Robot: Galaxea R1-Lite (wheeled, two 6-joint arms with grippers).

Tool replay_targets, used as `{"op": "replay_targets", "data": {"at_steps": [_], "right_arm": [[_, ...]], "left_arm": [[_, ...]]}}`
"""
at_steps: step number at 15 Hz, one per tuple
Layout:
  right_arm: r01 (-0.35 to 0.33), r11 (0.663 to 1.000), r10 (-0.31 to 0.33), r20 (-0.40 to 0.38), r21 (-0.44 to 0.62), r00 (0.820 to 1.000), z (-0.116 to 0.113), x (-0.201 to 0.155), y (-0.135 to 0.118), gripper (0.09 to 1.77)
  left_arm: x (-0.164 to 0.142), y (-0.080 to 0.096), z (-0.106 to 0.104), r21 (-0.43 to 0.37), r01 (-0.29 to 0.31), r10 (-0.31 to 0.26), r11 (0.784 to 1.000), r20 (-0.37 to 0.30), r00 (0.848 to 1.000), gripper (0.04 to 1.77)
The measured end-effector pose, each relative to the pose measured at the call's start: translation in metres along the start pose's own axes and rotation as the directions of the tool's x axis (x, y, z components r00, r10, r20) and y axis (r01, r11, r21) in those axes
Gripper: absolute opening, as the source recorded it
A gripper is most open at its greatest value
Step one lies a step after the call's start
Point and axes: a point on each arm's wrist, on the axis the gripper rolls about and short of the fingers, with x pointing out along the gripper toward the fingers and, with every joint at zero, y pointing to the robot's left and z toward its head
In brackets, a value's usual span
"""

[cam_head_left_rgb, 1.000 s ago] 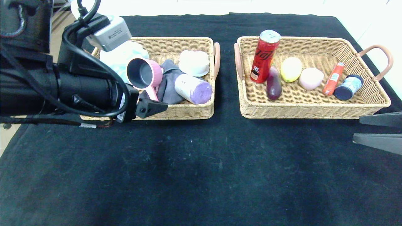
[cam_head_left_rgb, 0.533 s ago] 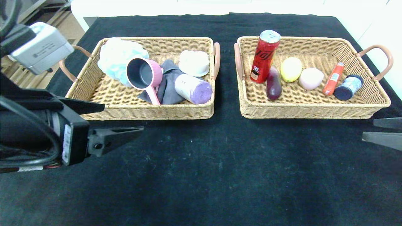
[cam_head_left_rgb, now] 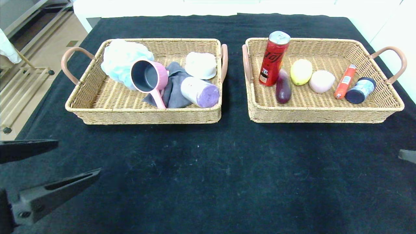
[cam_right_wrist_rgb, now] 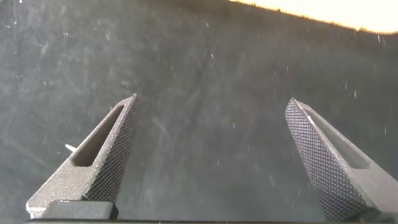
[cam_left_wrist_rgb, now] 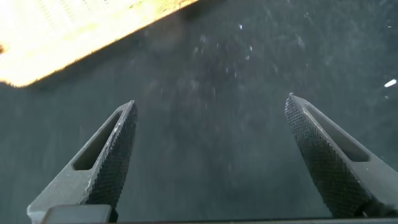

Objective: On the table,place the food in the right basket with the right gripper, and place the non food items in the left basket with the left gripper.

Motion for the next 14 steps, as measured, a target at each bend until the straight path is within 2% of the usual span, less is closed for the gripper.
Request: {"op": "replay_targets", "data": {"at_steps": [2,5,10,11,13,14], "right_arm": [[-0.004,1.000,0.004,0.015,-0.006,1.000,-0.008,-0.009,0.009,1.71],[-0.077,0.997,0.078,0.069,-0.029,0.995,-0.017,-0.025,0.028,1.71],[-0.086,0.994,0.094,0.130,-0.068,0.987,-0.038,-0.053,0.062,1.71],[-0.070,0.995,0.080,0.139,-0.074,0.987,-0.042,-0.058,0.068,1.71],[0.026,0.995,-0.010,0.170,-0.092,0.985,-0.049,-0.070,0.079,1.71],[0.049,0.994,-0.032,0.181,-0.094,0.983,-0.054,-0.074,0.083,1.71]], "left_arm": [[-0.019,0.003,-0.016,-0.017,-0.035,0.035,0.999,0.019,0.999,1.71],[-0.045,0.004,-0.042,-0.038,-0.090,0.091,0.995,0.032,0.995,1.71],[-0.082,-0.001,-0.074,-0.068,-0.179,0.184,0.982,0.076,0.980,1.71],[-0.086,-0.002,-0.078,-0.071,-0.199,0.205,0.977,0.087,0.975,1.71],[-0.093,-0.006,-0.088,-0.074,-0.239,0.246,0.968,0.104,0.964,1.72],[-0.096,-0.008,-0.093,-0.076,-0.253,0.260,0.964,0.107,0.960,1.72]]}}
